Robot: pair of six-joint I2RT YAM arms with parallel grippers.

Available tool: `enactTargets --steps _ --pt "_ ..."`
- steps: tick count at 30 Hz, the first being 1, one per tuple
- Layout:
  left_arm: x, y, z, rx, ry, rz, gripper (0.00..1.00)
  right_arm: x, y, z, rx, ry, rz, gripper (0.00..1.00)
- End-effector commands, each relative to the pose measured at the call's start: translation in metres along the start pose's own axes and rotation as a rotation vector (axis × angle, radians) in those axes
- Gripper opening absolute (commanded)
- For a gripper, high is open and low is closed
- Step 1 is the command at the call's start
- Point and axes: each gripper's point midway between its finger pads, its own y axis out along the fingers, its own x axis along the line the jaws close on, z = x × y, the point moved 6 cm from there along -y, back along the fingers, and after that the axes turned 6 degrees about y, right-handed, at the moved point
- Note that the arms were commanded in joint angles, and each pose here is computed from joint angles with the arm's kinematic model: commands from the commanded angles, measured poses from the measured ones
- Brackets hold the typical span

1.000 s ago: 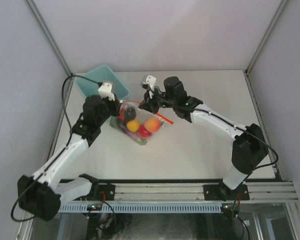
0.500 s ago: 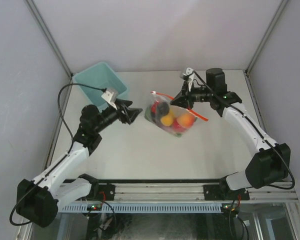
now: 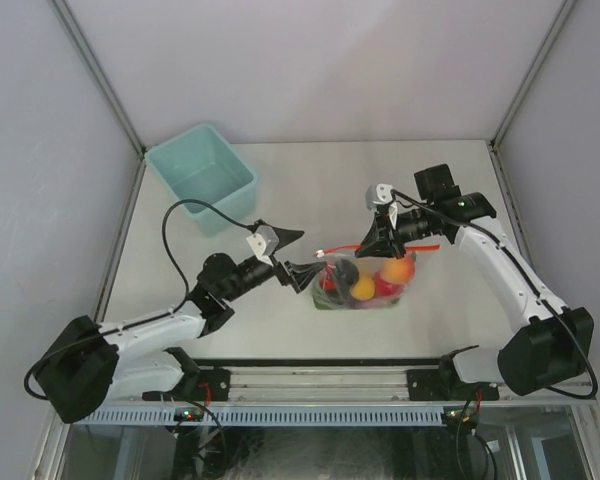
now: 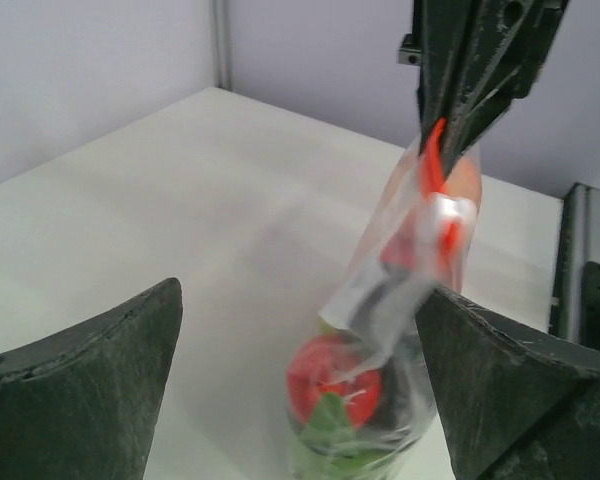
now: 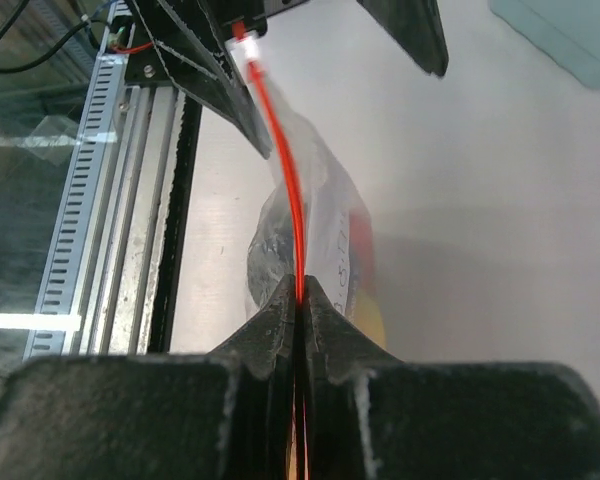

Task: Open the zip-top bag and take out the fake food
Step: Unzip the zipper food storage bag at the center of the board.

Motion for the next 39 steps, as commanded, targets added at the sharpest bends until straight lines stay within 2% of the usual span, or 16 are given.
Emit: enactTargets --steps 1,3,4,6,9,10,11,12,13,15,17,19,23,30,36,39 --pt "-0.018 0.006 -0.020 -0.208 -0.028 0.061 0.97 0.014 0.001 -0.006 -0.050 -0.128 -0.080 0.00" --pt "-0.023 0.011 -0.020 -0.228 -0.058 0.097 0.86 0.013 0.002 -0.005 -0.046 -0.121 -0.085 0.00" --pt "-0.025 0.014 -0.020 -0.234 -0.066 0.124 0.77 0.012 0.003 -0.004 -0.044 -0.116 -0.084 0.00" --pt "-0.029 0.020 -0.019 -0.231 -0.083 0.167 0.56 0.009 0.003 -0.002 -0.035 -0.105 -0.080 0.00" --pt "-0.031 0.023 -0.019 -0.249 -0.093 0.192 0.17 0.006 0.002 0.003 -0.017 -0.095 -0.068 0.00" --pt "-0.032 0.022 -0.018 -0.254 -0.095 0.200 0.08 0.005 0.001 0.003 -0.014 -0.093 -0.062 0.00" --pt "-0.033 0.022 -0.017 -0.251 -0.098 0.205 0.02 0.004 0.000 0.002 -0.015 -0.096 -0.051 0.05" --pt "-0.034 0.022 -0.016 -0.247 -0.102 0.210 0.00 0.004 -0.001 0.001 -0.019 -0.100 -0.045 0.14" --pt "-0.035 0.022 -0.014 -0.242 -0.106 0.215 0.00 0.006 -0.003 -0.004 -0.029 -0.114 -0.039 0.30" --pt "-0.036 0.021 -0.013 -0.237 -0.113 0.222 0.00 0.014 -0.002 -0.015 -0.051 -0.167 -0.046 0.55" --pt "-0.037 0.020 -0.013 -0.235 -0.118 0.230 0.00 0.023 0.007 -0.024 -0.026 -0.231 -0.043 0.68" --pt "-0.038 0.020 -0.015 -0.238 -0.121 0.237 0.00 0.031 0.019 -0.032 -0.003 -0.289 -0.048 0.73" --pt "-0.042 0.021 -0.017 -0.224 -0.125 0.245 0.00 0.041 0.037 -0.050 -0.042 -0.289 -0.072 0.70" --pt "-0.048 0.021 -0.018 -0.198 -0.132 0.256 0.00 0.038 0.052 -0.060 -0.044 -0.233 -0.026 0.46" --pt "-0.049 0.021 -0.019 -0.191 -0.130 0.256 0.00 0.031 0.058 -0.057 -0.027 -0.195 -0.001 0.29" --pt "-0.048 0.020 -0.019 -0.190 -0.130 0.255 0.00 0.030 0.058 -0.056 -0.024 -0.193 0.004 0.17"
